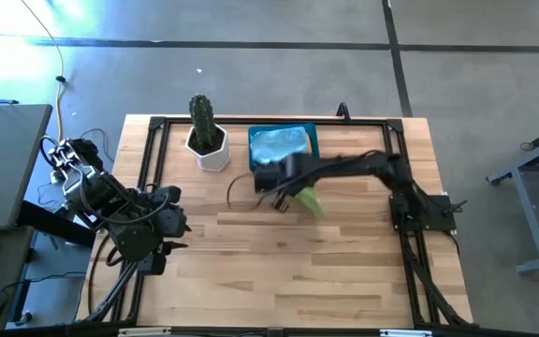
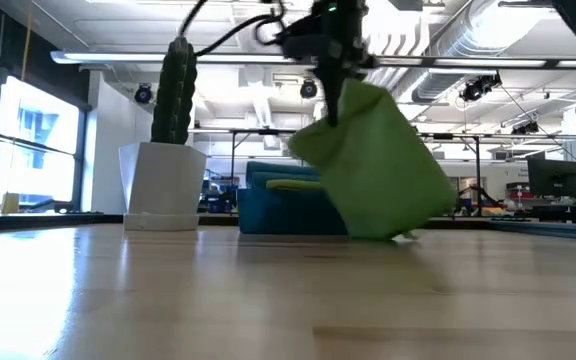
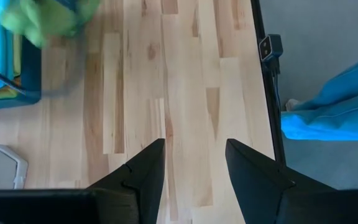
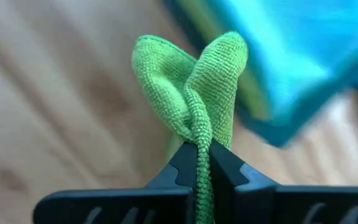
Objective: Fold microfiber towels
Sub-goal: Stack the green microfiber towel on top of the blue microfiber towel
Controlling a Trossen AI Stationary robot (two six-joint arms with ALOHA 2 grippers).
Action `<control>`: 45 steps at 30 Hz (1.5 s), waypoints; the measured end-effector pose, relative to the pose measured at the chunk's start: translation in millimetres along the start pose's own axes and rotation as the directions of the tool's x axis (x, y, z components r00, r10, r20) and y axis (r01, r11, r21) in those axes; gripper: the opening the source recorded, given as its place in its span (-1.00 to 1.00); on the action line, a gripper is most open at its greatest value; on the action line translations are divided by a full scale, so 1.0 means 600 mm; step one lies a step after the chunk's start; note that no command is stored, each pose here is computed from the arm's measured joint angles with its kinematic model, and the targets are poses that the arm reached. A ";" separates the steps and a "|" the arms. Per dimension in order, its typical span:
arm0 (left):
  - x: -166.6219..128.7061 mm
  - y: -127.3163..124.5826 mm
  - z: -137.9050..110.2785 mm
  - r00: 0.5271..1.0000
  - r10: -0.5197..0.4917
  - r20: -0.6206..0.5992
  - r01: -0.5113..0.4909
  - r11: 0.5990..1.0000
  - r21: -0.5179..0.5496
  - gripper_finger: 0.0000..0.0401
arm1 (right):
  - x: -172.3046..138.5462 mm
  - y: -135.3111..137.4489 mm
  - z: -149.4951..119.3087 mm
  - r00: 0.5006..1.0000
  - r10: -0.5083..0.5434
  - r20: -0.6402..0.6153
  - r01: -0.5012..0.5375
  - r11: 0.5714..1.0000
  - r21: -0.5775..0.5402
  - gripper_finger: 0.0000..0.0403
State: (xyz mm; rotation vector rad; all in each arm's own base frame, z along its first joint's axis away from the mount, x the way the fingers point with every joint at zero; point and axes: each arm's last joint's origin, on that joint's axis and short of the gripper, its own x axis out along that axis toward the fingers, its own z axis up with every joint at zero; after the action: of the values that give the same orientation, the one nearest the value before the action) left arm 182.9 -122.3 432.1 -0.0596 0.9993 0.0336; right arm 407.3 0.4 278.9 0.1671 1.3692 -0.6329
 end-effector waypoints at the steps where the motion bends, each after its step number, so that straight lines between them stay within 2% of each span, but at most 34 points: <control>1: 0.000 0.000 0.000 1.000 0.002 -0.002 -0.002 1.000 0.001 -0.21 | -0.010 -0.022 -0.002 1.000 -0.024 0.002 0.024 1.000 0.018 -0.98; 7: 0.000 0.003 -0.005 0.999 0.019 -0.027 -0.019 1.000 0.012 -0.21 | -0.084 -0.157 -0.018 0.986 -0.136 0.100 0.114 0.972 0.204 -0.98; 11: 0.000 0.005 -0.007 0.998 0.035 -0.043 -0.034 0.999 0.033 -0.21 | -0.110 -0.221 -0.030 0.971 -0.194 0.142 0.141 0.939 0.314 -0.98; 13: 0.000 0.006 -0.008 0.998 0.041 -0.043 -0.038 0.997 0.062 -0.21 | -0.109 -0.243 -0.033 0.960 -0.251 0.121 0.198 0.920 0.337 -0.99; 16: 0.000 0.007 -0.007 0.998 0.059 -0.031 -0.055 0.994 0.099 -0.21 | -0.096 -0.272 -0.029 0.940 -0.334 0.071 0.279 0.870 0.406 -0.99; 23: 0.000 0.008 -0.007 0.997 0.074 -0.025 -0.071 0.992 0.107 -0.21 | -0.058 -0.318 -0.005 0.900 -0.436 0.016 0.368 0.778 0.509 -1.00; 26: 0.000 0.008 -0.007 0.997 0.074 -0.025 -0.070 0.990 0.119 -0.21 | -0.035 -0.324 0.010 0.916 -0.401 0.000 0.339 0.775 0.533 -1.00; 30: 0.000 0.008 -0.007 0.997 0.073 -0.026 -0.069 0.988 0.138 -0.21 | 0.005 -0.299 0.044 0.925 -0.379 0.037 0.303 0.791 0.531 -1.00; 35: 0.000 0.008 -0.007 0.997 0.073 -0.025 -0.070 0.990 0.122 -0.21 | 0.053 -0.260 0.090 0.938 -0.311 0.150 0.201 0.845 0.496 -1.00; 41: 0.000 0.008 -0.007 0.997 0.073 -0.025 -0.072 0.996 0.051 -0.21 | 0.069 -0.222 0.128 0.920 -0.241 0.309 0.067 0.874 0.481 -1.00; 45: 0.000 0.008 -0.007 0.997 0.073 -0.025 -0.073 0.997 0.016 -0.21 | 0.084 -0.200 0.144 0.914 -0.166 0.371 -0.026 0.887 0.460 -1.00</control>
State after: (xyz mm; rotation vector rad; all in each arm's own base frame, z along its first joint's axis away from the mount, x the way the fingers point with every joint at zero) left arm 178.9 -117.9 429.7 -0.0098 1.0272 0.0926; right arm 423.7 -154.7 279.9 0.3454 0.8115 -0.9919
